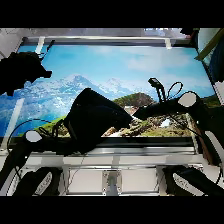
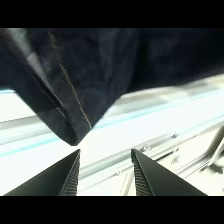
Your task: Fold the clothes and pants, and hang the long-sleeved shirts on hangers.
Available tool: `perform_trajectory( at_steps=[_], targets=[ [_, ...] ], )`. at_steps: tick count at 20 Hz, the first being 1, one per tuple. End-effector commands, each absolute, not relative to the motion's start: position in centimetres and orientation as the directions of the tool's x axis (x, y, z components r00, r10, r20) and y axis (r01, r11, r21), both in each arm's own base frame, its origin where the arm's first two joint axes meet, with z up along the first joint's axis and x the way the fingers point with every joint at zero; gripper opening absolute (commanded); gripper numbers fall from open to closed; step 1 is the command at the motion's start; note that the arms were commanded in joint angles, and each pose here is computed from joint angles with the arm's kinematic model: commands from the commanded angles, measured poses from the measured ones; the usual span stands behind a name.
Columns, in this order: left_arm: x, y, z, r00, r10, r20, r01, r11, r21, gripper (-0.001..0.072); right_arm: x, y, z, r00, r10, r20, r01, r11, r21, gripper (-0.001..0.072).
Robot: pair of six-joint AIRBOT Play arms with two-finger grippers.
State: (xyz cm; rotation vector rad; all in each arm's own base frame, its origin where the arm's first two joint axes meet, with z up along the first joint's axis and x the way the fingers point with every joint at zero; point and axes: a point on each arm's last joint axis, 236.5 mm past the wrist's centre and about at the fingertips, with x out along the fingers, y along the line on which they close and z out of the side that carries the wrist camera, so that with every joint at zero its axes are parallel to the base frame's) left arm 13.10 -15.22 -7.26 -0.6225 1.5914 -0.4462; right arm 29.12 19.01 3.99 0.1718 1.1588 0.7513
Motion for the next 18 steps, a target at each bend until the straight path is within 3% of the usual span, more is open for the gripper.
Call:
perform_trajectory(
  at_steps=[1, 4, 8, 16, 17, 18],
  targets=[
    [12.9, -15.8, -8.5, -0.040, -0.574, -0.818, -0.092, 0.817, -0.569, 0.0340, 29.1, 19.0, 3.9, 0.190, 0.613, -0.767, -0.447, 0.750, 0.488, 0.0460],
    [12.8, -14.0, -9.7, -0.043, -0.495, -0.868, -0.128, 0.864, -0.487, 0.0340, 29.1, 18.9, 3.9, 0.191, 0.612, -0.767, -0.448, 0.750, 0.487, 0.0460],
    [16.2, -14.1, -9.7, 0.094, -0.496, -0.863, -0.159, 0.848, -0.505, 0.0341, 29.3, 18.9, 3.9, 0.198, 0.612, -0.766, -0.449, 0.751, 0.484, 0.0460],
    [14.0, -19.5, -9.8, -0.093, -0.710, -0.698, -0.259, 0.694, -0.672, 0.0341, 29.3, 18.9, 3.9, 0.198, 0.611, -0.766, -0.449, 0.751, 0.484, 0.0459],
    [14.0, -19.9, -9.7, -0.093, -0.723, -0.685, -0.265, 0.681, -0.683, 0.0301, 29.3, 18.9, 3.9, 0.198, 0.611, -0.767, -0.449, 0.752, 0.483, 0.0459],
    [14.1, -19.9, -9.6, -0.089, -0.726, -0.682, -0.259, 0.678, -0.688, 0.0072, 29.3, 18.9, 3.9, 0.198, 0.610, -0.767, -0.449, 0.752, 0.482, 0.0459]
  ],
)
